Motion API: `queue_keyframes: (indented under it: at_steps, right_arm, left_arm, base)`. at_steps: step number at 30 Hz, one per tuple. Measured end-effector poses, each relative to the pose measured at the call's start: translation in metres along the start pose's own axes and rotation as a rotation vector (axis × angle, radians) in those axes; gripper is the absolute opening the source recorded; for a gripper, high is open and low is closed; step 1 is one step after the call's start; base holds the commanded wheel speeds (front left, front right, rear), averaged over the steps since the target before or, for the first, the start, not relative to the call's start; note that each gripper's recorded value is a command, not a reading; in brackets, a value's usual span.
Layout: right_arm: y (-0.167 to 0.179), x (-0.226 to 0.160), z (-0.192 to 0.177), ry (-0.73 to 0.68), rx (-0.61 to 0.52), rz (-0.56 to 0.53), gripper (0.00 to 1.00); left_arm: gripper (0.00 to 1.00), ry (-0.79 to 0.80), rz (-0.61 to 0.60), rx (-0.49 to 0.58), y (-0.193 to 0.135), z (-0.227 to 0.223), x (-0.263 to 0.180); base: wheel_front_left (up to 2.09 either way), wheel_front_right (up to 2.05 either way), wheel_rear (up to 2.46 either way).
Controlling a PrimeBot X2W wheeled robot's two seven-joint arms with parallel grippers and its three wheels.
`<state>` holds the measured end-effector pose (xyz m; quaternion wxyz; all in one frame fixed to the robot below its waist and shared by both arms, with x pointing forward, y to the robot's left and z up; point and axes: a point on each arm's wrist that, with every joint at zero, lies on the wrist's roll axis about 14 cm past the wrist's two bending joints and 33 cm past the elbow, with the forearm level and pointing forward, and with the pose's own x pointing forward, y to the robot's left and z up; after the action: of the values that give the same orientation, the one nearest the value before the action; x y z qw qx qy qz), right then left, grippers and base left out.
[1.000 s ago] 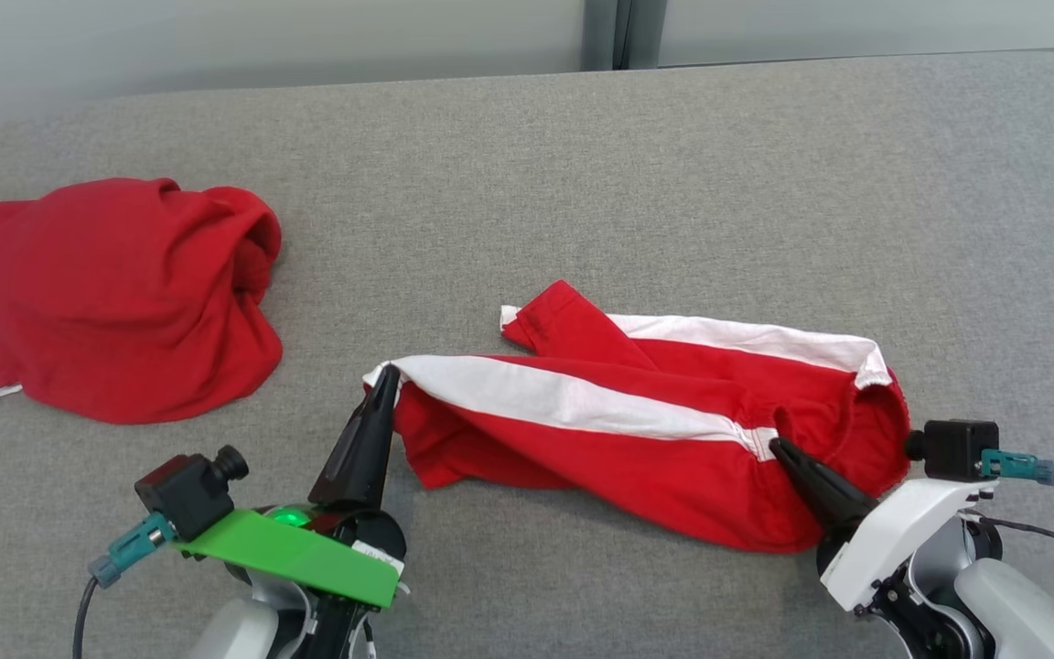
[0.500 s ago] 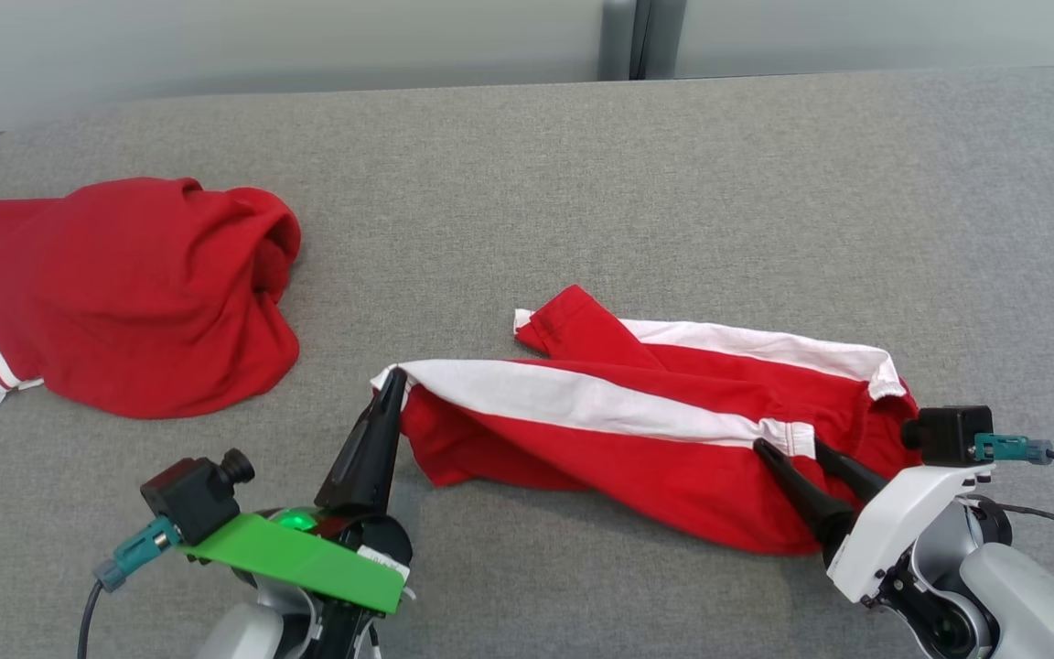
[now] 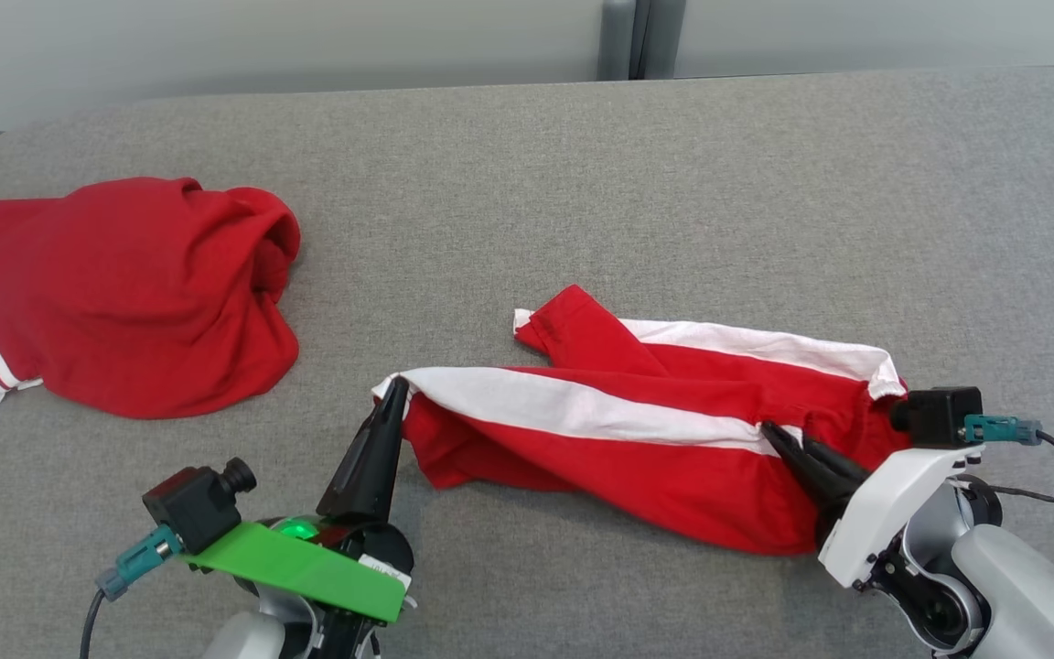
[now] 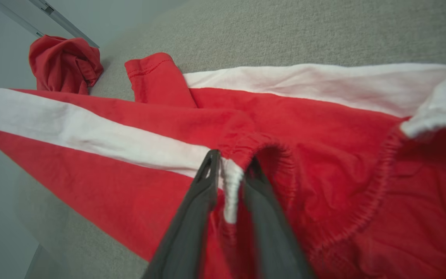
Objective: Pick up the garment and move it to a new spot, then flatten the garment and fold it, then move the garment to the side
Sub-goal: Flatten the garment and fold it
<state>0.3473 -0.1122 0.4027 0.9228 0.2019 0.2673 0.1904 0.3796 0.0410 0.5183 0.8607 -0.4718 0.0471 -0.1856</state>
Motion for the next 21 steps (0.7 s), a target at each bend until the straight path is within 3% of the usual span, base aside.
queue_keyframes:
  at_steps: [8,12,15,21]
  right_arm:
    - [-0.002,-0.002,-0.015,0.071,-0.023,0.002,0.00]
    - [-0.002,-0.002,-0.008,0.040,-0.027,0.001,0.00]
    - [0.002,0.002,0.022,-0.067,-0.026,0.013,0.00]
    - [0.025,-0.002,0.118,-0.391,0.001,0.088,0.00]
  left_arm:
    - [0.00,-0.003,0.000,0.001,0.000,0.001,0.000]
    - [0.00,-0.005,-0.001,0.001,0.000,0.002,0.000]
    - [0.00,-0.024,-0.003,0.003,-0.001,0.008,0.002]
    - [0.00,-0.095,-0.046,0.010,-0.013,0.030,0.007]
  base:
    - [0.00,0.00,0.00]
    - [0.00,0.00,0.00]
    - [0.00,0.00,0.00]
    - [0.00,0.00,0.00]
